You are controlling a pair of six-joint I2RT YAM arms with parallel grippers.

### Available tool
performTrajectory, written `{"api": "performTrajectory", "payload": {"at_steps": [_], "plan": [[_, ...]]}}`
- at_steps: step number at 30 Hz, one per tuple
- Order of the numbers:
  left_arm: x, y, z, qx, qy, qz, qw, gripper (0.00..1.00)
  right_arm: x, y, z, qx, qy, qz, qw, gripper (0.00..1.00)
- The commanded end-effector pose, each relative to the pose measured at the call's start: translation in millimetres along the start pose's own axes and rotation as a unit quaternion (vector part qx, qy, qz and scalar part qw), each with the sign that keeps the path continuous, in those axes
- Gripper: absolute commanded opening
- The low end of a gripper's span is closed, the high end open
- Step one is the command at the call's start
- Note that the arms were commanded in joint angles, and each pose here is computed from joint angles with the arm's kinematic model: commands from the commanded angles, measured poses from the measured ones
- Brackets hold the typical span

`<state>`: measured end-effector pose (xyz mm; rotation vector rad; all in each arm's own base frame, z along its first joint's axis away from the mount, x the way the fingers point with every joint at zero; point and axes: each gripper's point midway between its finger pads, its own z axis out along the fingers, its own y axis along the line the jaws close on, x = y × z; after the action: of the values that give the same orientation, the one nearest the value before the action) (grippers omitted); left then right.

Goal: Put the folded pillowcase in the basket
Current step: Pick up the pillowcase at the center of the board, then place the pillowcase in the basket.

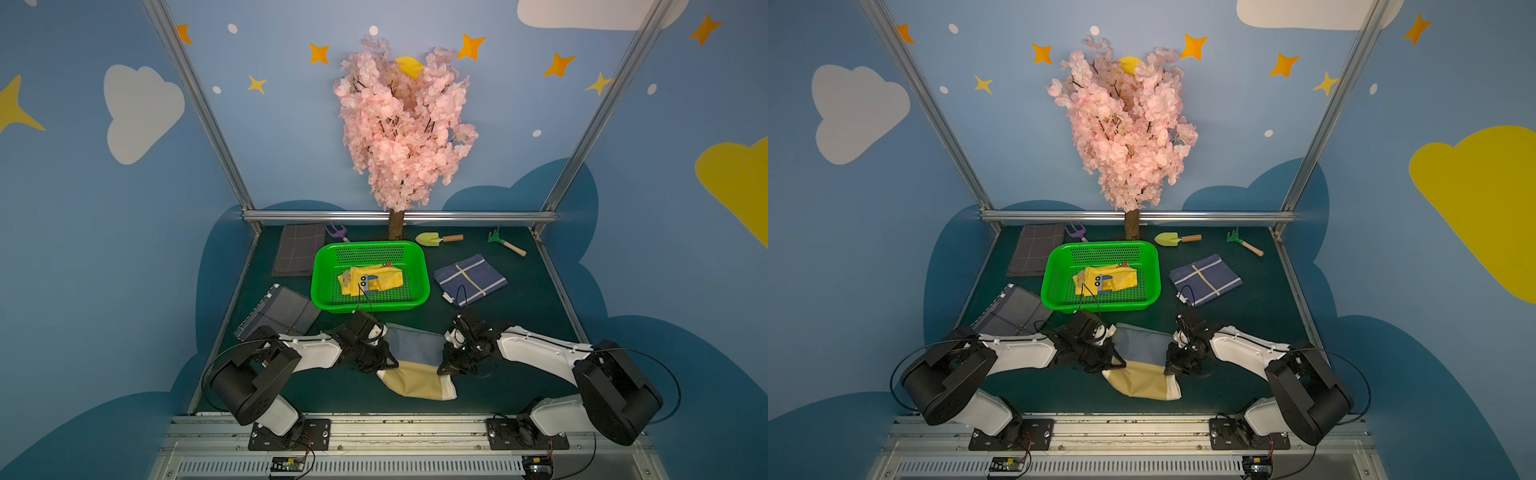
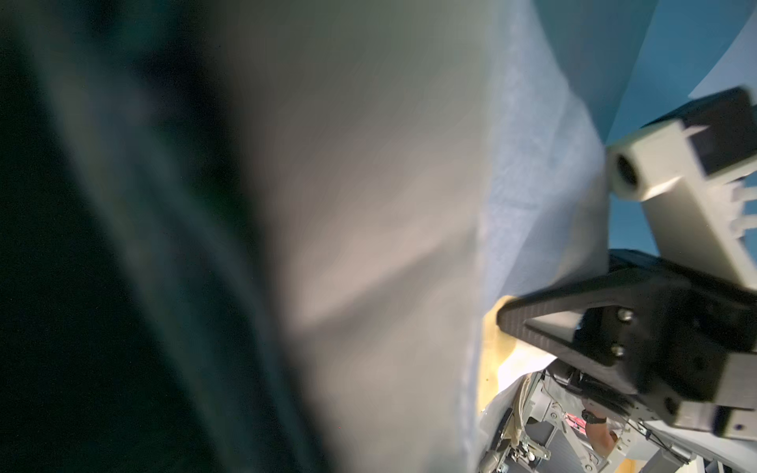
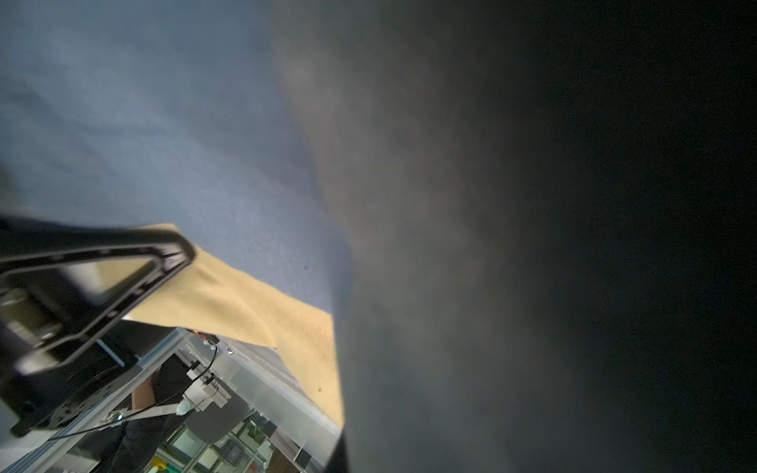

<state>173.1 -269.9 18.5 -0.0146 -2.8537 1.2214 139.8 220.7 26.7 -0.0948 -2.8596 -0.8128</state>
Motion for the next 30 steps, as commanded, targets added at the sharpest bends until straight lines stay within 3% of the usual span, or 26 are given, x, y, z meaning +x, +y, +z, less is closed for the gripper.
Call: {"api": "performTrajectory", "payload": {"at_steps": [1,8,15,19,25,30], "plan": [[20.5,27.1,-3.0,-0.053,0.027,-0.02,0.998,0.03,1.0,0.3,-4.2,0.003,-0.001,-0.003,1.0,0.0],[10.5,2.1,-32.1,-0.106,-0.026,0.056,0.992,0.03,-1.3,18.8,-26.5,0.029,-0.035,-0.053,0.998,0.0],[-3.0,-63.4,-89.2,-0.067,-0.117,0.122,0.983,0.03,-1.3,57.8,-70.9,0.037,-0.085,-0.116,0.989,0.0],[-15.0,-78.9,-120.4,-0.074,-0.18,0.149,0.969,0.03,-8.5,86.2,-101.4,0.024,-0.13,-0.152,0.979,0.0],[-54.1,-93.9,-147.8,-0.06,-0.236,0.162,0.956,0.03,-46.7,137.2,-129.3,-0.005,-0.21,-0.206,0.956,0.0],[-104.8,-102.1,-173.0,-0.076,-0.277,0.175,0.942,0.03,-88.6,168.1,-132.5,-0.001,-0.224,-0.219,0.95,0.0]]}}
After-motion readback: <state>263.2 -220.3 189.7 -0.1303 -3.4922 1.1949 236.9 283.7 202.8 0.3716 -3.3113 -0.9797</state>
